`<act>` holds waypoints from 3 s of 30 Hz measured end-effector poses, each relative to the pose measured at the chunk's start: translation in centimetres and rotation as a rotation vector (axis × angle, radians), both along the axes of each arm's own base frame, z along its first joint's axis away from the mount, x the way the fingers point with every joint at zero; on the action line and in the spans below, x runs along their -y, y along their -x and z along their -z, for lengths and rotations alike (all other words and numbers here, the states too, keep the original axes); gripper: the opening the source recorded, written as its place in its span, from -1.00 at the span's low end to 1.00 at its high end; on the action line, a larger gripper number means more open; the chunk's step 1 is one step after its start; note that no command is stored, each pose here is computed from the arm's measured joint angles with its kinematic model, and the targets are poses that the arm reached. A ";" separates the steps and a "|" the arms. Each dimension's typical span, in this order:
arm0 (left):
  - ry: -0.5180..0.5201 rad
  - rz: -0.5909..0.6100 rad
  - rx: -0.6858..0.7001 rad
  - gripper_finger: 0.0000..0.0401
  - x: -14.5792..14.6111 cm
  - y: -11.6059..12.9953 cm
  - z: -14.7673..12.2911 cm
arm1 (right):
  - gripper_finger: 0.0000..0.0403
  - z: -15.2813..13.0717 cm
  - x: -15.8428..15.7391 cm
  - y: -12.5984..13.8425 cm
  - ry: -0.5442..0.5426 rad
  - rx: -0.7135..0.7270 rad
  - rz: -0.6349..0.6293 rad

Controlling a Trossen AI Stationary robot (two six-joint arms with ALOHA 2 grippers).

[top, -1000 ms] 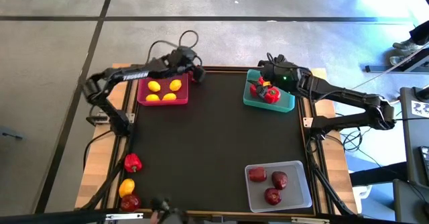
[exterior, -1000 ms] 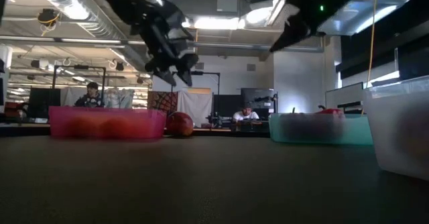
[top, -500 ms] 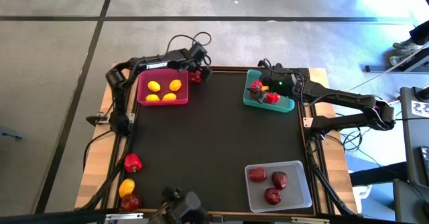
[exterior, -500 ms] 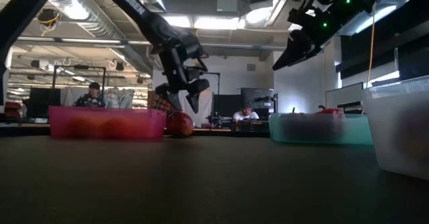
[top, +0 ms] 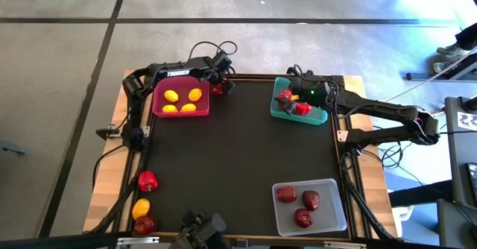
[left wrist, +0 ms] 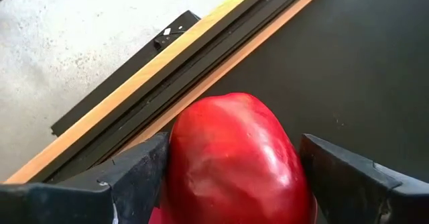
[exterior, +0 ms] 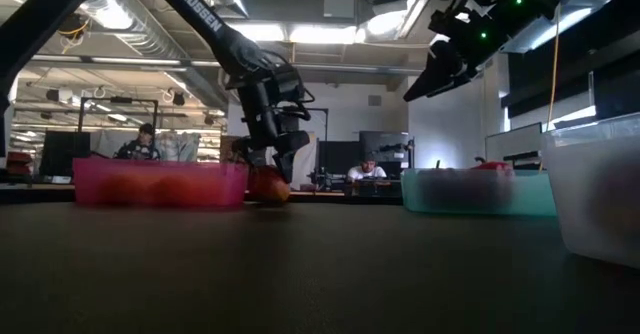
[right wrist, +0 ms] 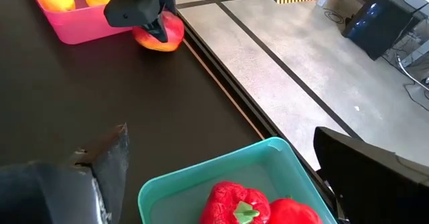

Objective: Sort produce into baskets
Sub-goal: Put the apple into the transparent bin

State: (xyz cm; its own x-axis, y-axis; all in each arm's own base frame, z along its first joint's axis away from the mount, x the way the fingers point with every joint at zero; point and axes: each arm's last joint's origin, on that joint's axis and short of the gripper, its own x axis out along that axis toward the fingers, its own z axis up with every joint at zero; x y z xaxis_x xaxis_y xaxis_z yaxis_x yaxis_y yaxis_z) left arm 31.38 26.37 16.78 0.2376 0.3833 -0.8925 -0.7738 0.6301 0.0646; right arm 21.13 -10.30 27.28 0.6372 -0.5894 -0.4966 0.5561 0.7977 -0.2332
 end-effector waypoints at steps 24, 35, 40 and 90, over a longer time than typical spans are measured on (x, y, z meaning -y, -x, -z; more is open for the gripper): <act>-0.034 0.112 0.044 0.38 2.3 -0.6 -2.9 | 0.90 0.0 0.0 0.0 -0.018 0.013 0.006; -0.065 0.232 0.091 0.39 5.7 -2.3 -5.0 | 0.90 0.2 -0.2 -0.2 -0.094 0.045 -0.060; -0.063 0.301 0.117 0.39 8.7 -3.8 -5.7 | 0.90 0.5 -0.7 -0.3 -0.204 0.058 -0.144; -0.110 0.876 0.624 0.40 33.2 -9.0 -11.2 | 0.38 6.6 -18.5 -5.4 -0.454 0.476 -0.601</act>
